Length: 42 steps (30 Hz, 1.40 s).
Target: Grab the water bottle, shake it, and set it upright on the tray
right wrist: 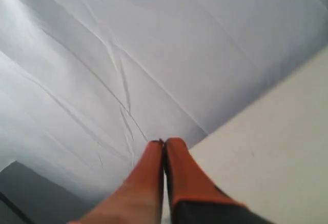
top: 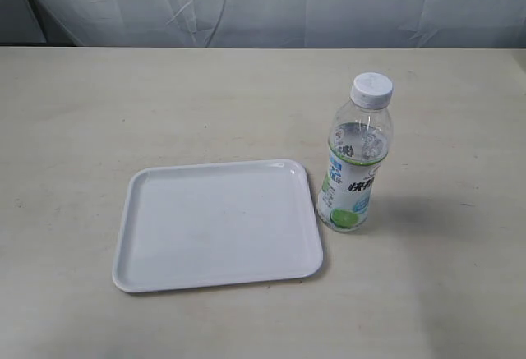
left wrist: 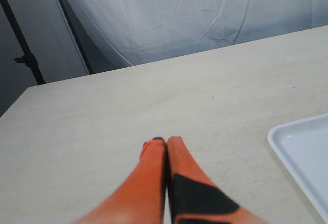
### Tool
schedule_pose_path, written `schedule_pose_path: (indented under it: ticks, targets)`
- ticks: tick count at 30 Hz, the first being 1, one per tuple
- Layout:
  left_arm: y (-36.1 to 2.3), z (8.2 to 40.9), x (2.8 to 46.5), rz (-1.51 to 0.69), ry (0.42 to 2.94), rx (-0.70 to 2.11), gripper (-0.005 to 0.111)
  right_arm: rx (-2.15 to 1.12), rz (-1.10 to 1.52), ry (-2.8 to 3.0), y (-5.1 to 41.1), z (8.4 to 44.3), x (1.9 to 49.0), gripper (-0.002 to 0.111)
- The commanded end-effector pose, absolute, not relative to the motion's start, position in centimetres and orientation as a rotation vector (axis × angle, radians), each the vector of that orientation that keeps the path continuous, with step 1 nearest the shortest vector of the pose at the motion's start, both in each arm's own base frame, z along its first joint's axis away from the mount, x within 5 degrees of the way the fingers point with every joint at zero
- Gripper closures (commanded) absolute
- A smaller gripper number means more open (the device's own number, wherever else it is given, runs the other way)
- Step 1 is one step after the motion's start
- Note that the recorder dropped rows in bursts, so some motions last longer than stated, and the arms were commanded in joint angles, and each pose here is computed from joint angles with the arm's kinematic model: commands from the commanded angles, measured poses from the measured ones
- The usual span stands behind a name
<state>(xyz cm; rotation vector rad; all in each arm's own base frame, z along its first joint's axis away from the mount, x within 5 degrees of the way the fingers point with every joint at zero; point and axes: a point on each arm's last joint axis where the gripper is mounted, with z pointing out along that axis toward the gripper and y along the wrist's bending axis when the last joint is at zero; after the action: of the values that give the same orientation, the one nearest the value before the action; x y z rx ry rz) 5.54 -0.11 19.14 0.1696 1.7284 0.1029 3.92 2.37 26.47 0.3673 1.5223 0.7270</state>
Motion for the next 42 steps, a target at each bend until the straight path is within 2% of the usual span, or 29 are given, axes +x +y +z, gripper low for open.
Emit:
schedule_pose_path:
  ticks: [1,2,4,6,8,11,16,22,24,25,28,39,40,42]
  targets:
    - [-0.1,19.2,5.5,0.095,1.714,0.166,0.106,0.193,0.446,1.514,1.7,33.3,4.9,0.109]
    - [-0.1,19.2,5.5,0.095,1.714,0.166,0.106,0.161,0.407,1.642,1.6,35.1,7.4,0.109]
    - [-0.1,19.2,5.5,0.095,1.714,0.166,0.106,0.092,0.408,1.934,1.9,36.3,12.2,0.109]
    - [-0.1,19.2,5.5,0.095,1.714,0.166,0.106,-0.052,0.408,2.178,2.1,36.7,16.5,0.109]
    - [-0.1,19.2,5.5,0.095,1.714,0.166,0.106,-0.162,0.426,2.221,3.0,36.6,18.4,0.109]
    - [-0.1,19.2,5.5,0.095,1.714,0.166,0.106,-0.254,0.340,2.193,4.7,35.0,18.0,0.109]
    - [-0.1,19.2,5.5,0.095,1.714,0.166,0.106,-0.318,0.157,2.472,6.1,31.3,17.6,0.109]
    - [-0.1,19.2,5.5,0.095,1.714,0.166,0.106,-0.363,0.443,2.265,9.3,28.9,15.7,0.109]
    - [-0.1,19.2,5.5,0.095,1.714,0.166,0.106,-0.415,0.460,2.286,9.8,26.3,14.8,0.109]
    - [-0.1,19.2,5.5,0.095,1.714,0.166,0.106,-0.467,0.461,2.334,10.1,23.4,13.9,0.109]
    - [-0.1,19.2,5.5,0.095,1.714,0.166,0.106,-0.492,0.481,2.325,10.3,21.2,13.0,0.109]
    - [-0.1,19.2,5.5,0.095,1.714,0.166,0.106,-0.485,0.488,2.253,10.9,19.8,13.8,0.108]
    - [-0.1,19.2,5.5,0.095,1.714,0.166,0.106,-0.486,0.476,2.271,11.2,19.1,14.2,0.100]
    - [-0.1,19.2,5.5,0.095,1.714,0.166,0.106,-0.478,0.462,2.290,11.7,18.1,14.9,0.075]
